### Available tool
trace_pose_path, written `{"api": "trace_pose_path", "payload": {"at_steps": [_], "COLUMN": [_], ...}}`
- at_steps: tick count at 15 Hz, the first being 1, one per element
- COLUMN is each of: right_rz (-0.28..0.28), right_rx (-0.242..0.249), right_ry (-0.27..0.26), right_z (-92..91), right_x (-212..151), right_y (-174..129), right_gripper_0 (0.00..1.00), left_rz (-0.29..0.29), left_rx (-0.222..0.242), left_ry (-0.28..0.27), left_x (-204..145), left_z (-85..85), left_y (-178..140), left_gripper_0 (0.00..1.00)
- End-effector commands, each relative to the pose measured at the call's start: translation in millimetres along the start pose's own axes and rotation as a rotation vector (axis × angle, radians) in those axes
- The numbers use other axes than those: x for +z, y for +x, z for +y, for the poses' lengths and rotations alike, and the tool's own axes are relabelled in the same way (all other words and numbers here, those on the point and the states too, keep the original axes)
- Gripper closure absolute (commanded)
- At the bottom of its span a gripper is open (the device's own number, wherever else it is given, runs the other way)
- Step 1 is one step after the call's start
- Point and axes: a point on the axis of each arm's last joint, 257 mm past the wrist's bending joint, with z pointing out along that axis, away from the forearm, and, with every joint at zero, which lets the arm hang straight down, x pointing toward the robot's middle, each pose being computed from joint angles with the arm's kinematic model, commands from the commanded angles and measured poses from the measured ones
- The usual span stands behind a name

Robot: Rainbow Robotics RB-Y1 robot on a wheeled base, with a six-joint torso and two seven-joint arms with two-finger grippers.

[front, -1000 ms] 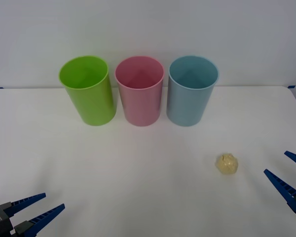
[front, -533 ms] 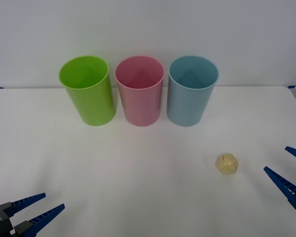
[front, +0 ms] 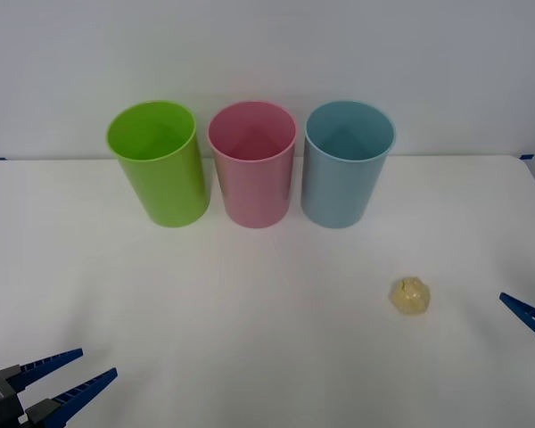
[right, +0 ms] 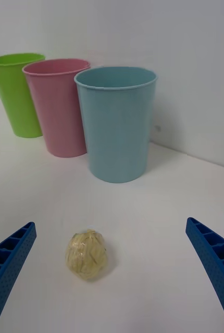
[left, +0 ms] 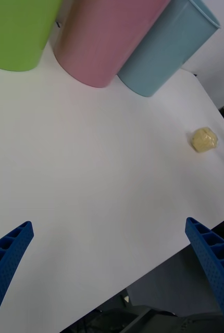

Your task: Put cans in the blue bin and PET bottles in the pink bin and trash in the green bin.

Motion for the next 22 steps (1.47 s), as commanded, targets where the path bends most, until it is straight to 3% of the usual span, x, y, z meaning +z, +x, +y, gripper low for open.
{"api": "trace_pose_path", "payload": {"at_steps": [1,4,6,8,10,14,17,19,22], "right_rz": [0.113,0.229,0.284,0.367,0.425,0.489,0.546,0.563,0.573], "right_rx": [-0.046,-0.115,-0.136,-0.169,-0.174,-0.198,-0.179,-0.193,-0.175], "right_ry": [0.014,0.026,0.038,0.091,0.110,0.088,0.054,0.052,0.033], "right_z": [1.2,4.3,2.7,-9.5,-11.8,-4.6,7.4,9.1,16.8], "right_x": [3,10,18,18,22,33,41,49,60], "right_y": [-3,-6,-4,5,16,31,41,44,50], "right_gripper_0": [0.00,0.00,0.00,0.00,0.00,0.00,0.00,0.00,0.00], "left_rz": [0.000,0.000,0.000,0.000,0.000,0.000,0.000,0.000,0.000], "left_rx": [0.000,0.000,0.000,0.000,0.000,0.000,0.000,0.000,0.000], "left_ry": [0.000,0.000,0.000,0.000,0.000,0.000,0.000,0.000,0.000], "left_x": [0,0,0,0,0,0,0,0,0], "left_z": [0.0,0.0,0.0,0.0,0.0,0.0,0.0,0.0,0.0], "left_y": [0,0,0,0,0,0,0,0,0], "left_gripper_0": [0.00,0.00,0.00,0.00,0.00,0.00,0.00,0.00,0.00]}}
